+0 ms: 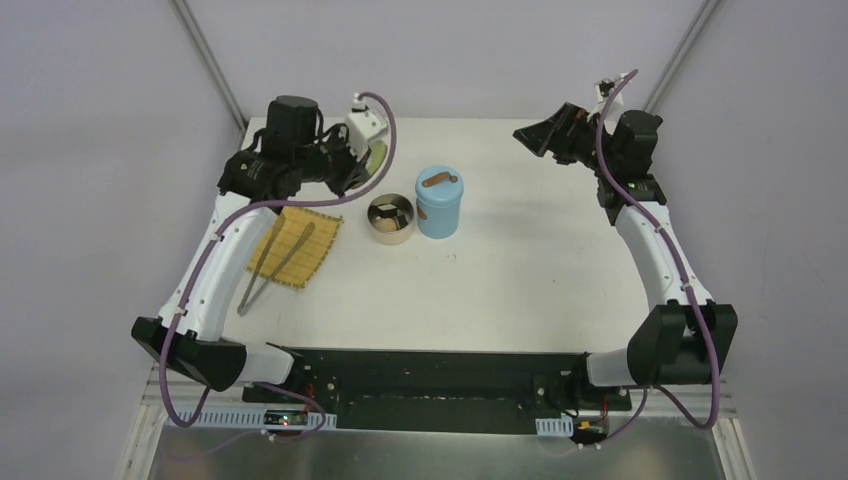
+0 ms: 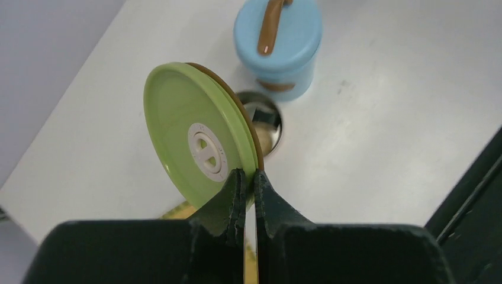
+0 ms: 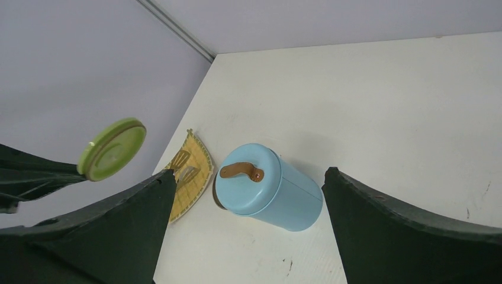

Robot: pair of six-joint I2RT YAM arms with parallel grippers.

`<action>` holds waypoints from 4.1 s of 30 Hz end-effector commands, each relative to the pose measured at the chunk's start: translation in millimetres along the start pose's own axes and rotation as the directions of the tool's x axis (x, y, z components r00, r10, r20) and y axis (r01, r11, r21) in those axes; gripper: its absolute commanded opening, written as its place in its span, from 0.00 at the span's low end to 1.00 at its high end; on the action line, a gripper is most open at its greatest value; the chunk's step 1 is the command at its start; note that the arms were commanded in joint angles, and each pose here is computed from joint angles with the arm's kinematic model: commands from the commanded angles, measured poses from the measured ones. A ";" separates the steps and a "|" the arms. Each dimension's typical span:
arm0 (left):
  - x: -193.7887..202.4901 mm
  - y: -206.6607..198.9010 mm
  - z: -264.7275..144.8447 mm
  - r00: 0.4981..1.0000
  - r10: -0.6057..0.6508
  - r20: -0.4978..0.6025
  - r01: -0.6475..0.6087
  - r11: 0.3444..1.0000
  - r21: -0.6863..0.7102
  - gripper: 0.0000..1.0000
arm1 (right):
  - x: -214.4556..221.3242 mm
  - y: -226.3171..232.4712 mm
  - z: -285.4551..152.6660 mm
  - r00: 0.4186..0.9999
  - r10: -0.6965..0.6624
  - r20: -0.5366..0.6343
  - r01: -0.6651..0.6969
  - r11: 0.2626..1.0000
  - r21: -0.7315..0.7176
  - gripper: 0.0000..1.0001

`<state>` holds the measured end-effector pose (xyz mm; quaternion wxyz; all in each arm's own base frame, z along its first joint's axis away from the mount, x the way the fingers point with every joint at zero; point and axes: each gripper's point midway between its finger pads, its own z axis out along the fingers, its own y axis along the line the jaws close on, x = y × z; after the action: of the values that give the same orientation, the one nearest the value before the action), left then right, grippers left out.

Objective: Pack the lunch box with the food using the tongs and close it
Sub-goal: Close the box lid on the packing box.

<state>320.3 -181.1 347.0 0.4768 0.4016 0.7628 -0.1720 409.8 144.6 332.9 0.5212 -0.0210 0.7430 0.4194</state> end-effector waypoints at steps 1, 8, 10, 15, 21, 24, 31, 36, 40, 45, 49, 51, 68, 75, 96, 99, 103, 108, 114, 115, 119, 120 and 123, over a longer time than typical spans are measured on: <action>67.2 33.4 11.5 0.903 0.362 -0.232 -0.382 0.923 -0.043 0.00 | -20.6 14.6 -8.1 0.998 -0.054 0.042 0.056 0.998 -0.025 0.99; 106.1 27.3 49.1 0.788 0.584 -0.194 -0.590 0.807 0.029 0.00 | -18.8 13.7 -10.5 0.998 -0.047 0.038 0.047 0.999 -0.015 0.99; 115.7 22.0 63.2 0.740 0.647 -0.183 -0.642 0.761 0.092 0.00 | -17.8 13.4 -11.4 0.998 -0.043 0.035 0.043 0.999 -0.012 0.99; 126.0 10.7 97.5 0.645 0.748 -0.159 -0.721 0.664 0.197 0.00 | -16.7 14.0 -13.7 0.999 -0.040 0.031 0.040 0.999 -0.010 0.99; 139.1 4.4 124.8 0.599 0.786 -0.154 -0.739 0.616 0.272 0.00 | -15.5 12.5 -20.6 0.998 -0.044 0.034 0.044 0.999 0.006 0.99; 145.0 8.8 134.8 0.586 0.792 -0.169 -0.742 0.609 0.280 0.00 | -16.4 11.6 -25.0 0.998 -0.050 0.039 0.049 0.999 0.016 0.99; 165.6 5.6 145.9 0.557 0.810 -0.184 -0.736 0.584 0.342 0.00 | -17.5 8.9 -28.8 0.998 -0.053 0.040 0.052 0.998 0.029 0.99; 180.3 0.0 148.3 0.563 0.801 -0.202 -0.708 0.594 0.382 0.00 | -15.7 8.6 -29.5 0.998 -0.052 0.036 0.051 0.998 0.029 0.99; 191.5 -5.2 147.0 0.560 0.802 -0.208 -0.692 0.591 0.415 0.00 | -15.4 7.3 -28.8 0.998 -0.052 0.034 0.051 0.998 0.032 0.99; 205.1 -12.8 150.2 0.565 0.795 -0.218 -0.669 0.597 0.443 0.00 | -16.3 6.4 -27.6 0.998 -0.052 0.034 0.051 0.998 0.033 0.99; 215.5 -20.2 153.2 0.567 0.792 -0.225 -0.653 0.599 0.464 0.00 | -17.0 6.0 -27.0 0.998 -0.054 0.034 0.053 0.998 0.033 0.98; 222.1 -23.6 152.6 0.567 0.790 -0.232 -0.641 0.601 0.478 0.00 | -16.4 5.4 -26.7 0.998 -0.054 0.032 0.053 0.998 0.033 0.99; 247.2 -88.1 100.2 0.634 0.734 -0.244 -0.511 0.634 0.581 0.00 | -15.4 4.4 -26.7 0.998 -0.058 0.029 0.057 0.998 0.036 0.99; 265.2 -115.1 68.7 0.649 0.713 -0.266 -0.445 0.639 0.627 0.00 | -13.6 4.8 -26.8 0.998 -0.056 0.023 0.055 0.998 0.031 0.99; 158.6 -66.0 60.1 0.846 0.420 -0.327 -0.328 0.895 0.300 0.41 | -4.8 7.6 -33.3 0.999 -0.044 0.016 0.044 0.999 0.025 0.99; 158.2 -56.7 70.8 0.838 0.420 -0.349 -0.331 0.899 0.287 0.40 | -2.1 7.2 -33.0 0.999 -0.035 0.010 0.034 0.999 0.024 0.99; 173.0 -49.5 90.4 0.821 0.429 -0.377 -0.342 0.898 0.278 0.41 | -1.2 7.3 -33.5 0.999 -0.032 0.008 0.032 0.999 0.022 0.99; 212.9 -52.5 104.5 0.763 0.462 -0.452 -0.322 0.878 0.354 0.42 | -2.4 1.1 -38.2 0.999 -0.032 0.014 0.032 0.999 0.042 0.98; 248.5 -67.0 107.1 0.710 0.436 -0.554 -0.190 0.875 0.445 0.43 | -4.0 0.1 -39.4 0.999 -0.042 0.015 0.041 0.998 0.049 0.99; 253.2 -67.2 107.5 0.700 0.439 -0.564 -0.184 0.873 0.451 0.43 | -5.0 0.0 -39.4 0.999 -0.042 0.016 0.041 0.998 0.050 0.99; 268.7 -63.5 106.6 0.674 0.446 -0.589 -0.188 0.874 0.447 0.43 | -6.7 -1.0 -38.5 0.999 -0.045 0.015 0.044 0.998 0.052 0.98; 267.8 -62.8 106.2 0.675 0.439 -0.593 -0.183 0.878 0.441 0.43 | -6.8 -1.2 -38.3 0.999 -0.044 0.014 0.043 0.998 0.053 0.98; 251.9 -60.8 105.0 0.704 0.414 -0.578 -0.183 0.891 0.415 0.44 | -5.5 -1.7 -37.9 0.999 -0.042 0.009 0.041 0.998 0.051 0.99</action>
<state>297.6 -190.8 90.8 0.1911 0.6347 0.7460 -0.0633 389.0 117.9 317.3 0.5065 0.0018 0.7676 0.3929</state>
